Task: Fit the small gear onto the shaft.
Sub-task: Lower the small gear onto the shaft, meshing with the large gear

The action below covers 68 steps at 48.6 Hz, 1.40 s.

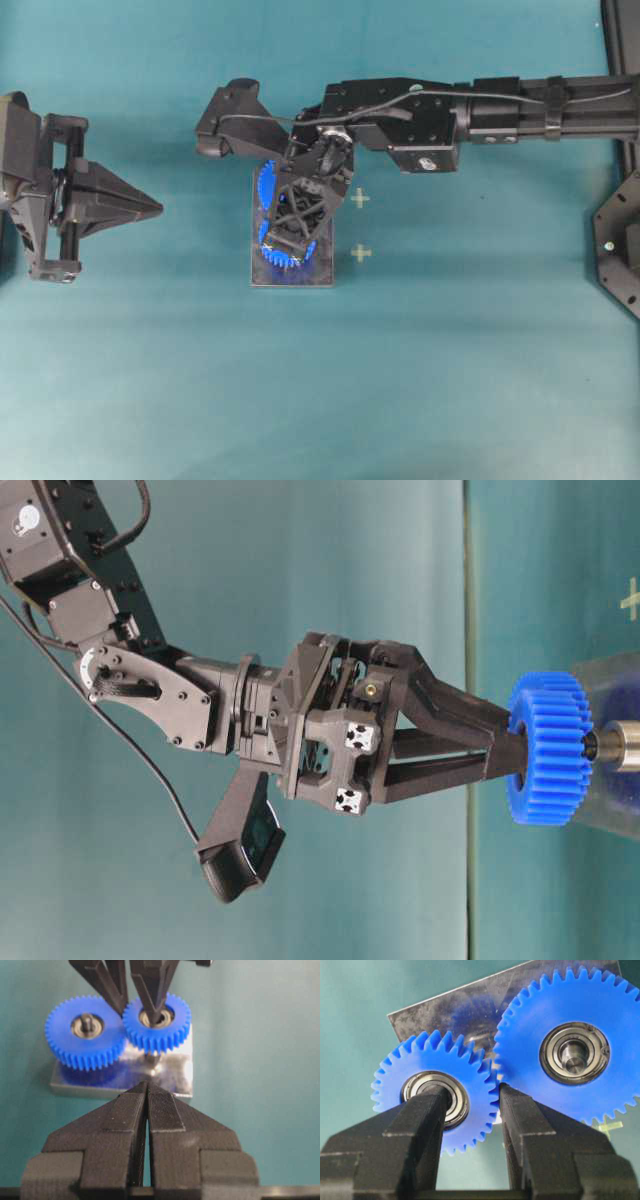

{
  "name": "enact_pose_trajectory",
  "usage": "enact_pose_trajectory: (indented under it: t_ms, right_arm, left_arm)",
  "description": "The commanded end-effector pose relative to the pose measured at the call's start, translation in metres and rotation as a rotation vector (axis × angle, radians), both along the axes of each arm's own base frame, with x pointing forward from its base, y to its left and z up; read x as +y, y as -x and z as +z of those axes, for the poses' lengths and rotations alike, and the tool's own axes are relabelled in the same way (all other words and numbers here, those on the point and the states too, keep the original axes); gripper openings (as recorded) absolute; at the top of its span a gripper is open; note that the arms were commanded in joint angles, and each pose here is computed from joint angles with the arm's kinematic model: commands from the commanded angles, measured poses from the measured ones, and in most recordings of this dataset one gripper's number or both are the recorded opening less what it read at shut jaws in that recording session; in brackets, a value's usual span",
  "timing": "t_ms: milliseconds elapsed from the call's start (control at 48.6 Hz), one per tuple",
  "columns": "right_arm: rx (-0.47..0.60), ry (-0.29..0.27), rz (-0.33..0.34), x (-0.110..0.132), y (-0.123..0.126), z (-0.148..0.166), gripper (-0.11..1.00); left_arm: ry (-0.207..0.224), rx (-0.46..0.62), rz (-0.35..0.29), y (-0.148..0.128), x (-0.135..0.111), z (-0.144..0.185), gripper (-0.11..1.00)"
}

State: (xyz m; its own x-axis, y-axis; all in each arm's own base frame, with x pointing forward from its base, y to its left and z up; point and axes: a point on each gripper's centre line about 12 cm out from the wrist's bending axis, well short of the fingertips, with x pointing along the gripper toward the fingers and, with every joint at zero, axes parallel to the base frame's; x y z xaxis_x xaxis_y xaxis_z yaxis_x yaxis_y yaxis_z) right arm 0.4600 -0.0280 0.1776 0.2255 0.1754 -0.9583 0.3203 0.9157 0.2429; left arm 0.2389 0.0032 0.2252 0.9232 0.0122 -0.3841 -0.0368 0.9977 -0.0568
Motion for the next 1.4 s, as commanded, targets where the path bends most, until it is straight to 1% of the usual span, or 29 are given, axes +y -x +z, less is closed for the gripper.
enact_pose_trajectory:
  t_ms: [0,185,515,741,967,1009,1029,1132,1153,1173,1379]
  right_arm:
    - [-0.01,0.007,0.031,0.008,0.0,0.009,0.35]
    - [0.0,0.011,0.036,0.009,0.002,0.013,0.35]
    - [-0.019,0.013,0.045,0.009,-0.006,0.018,0.35]
    - [0.042,-0.001,0.062,0.011,-0.004,0.016,0.35]
    - [0.052,-0.003,0.064,0.013,-0.003,0.015,0.36]
    - [0.051,-0.004,0.059,0.013,-0.004,0.015,0.4]
    - [0.051,-0.004,0.059,0.013,-0.004,0.015,0.44]
    - [0.037,-0.002,0.061,0.016,-0.006,0.018,0.74]
    - [0.035,-0.002,0.062,0.016,-0.006,0.018,0.79]
    - [0.032,-0.002,0.065,0.018,-0.006,0.019,0.81]
    - [0.015,-0.003,0.058,0.021,-0.006,0.029,0.78]
  left_arm:
    - [0.0,-0.02,-0.003,-0.002,-0.001,0.006,0.0]
    - [0.0,-0.023,-0.003,0.0,-0.001,0.006,0.0]
    - [0.0,-0.037,-0.003,0.001,-0.001,0.009,0.0]
    - [0.0,-0.043,-0.003,0.002,-0.001,0.011,0.0]
    - [0.0,-0.041,-0.005,0.002,-0.001,0.01,0.0]
    - [0.0,-0.041,-0.005,0.002,-0.001,0.01,0.0]
    - [0.0,-0.041,-0.005,0.002,-0.001,0.01,0.0]
    - [0.001,-0.04,-0.009,0.003,-0.002,0.009,0.0]
    - [0.001,-0.04,-0.01,0.003,-0.003,0.009,0.0]
    - [0.001,-0.04,-0.01,0.003,-0.003,0.009,0.0]
    - [0.003,-0.045,-0.011,0.003,-0.003,0.01,0.0]
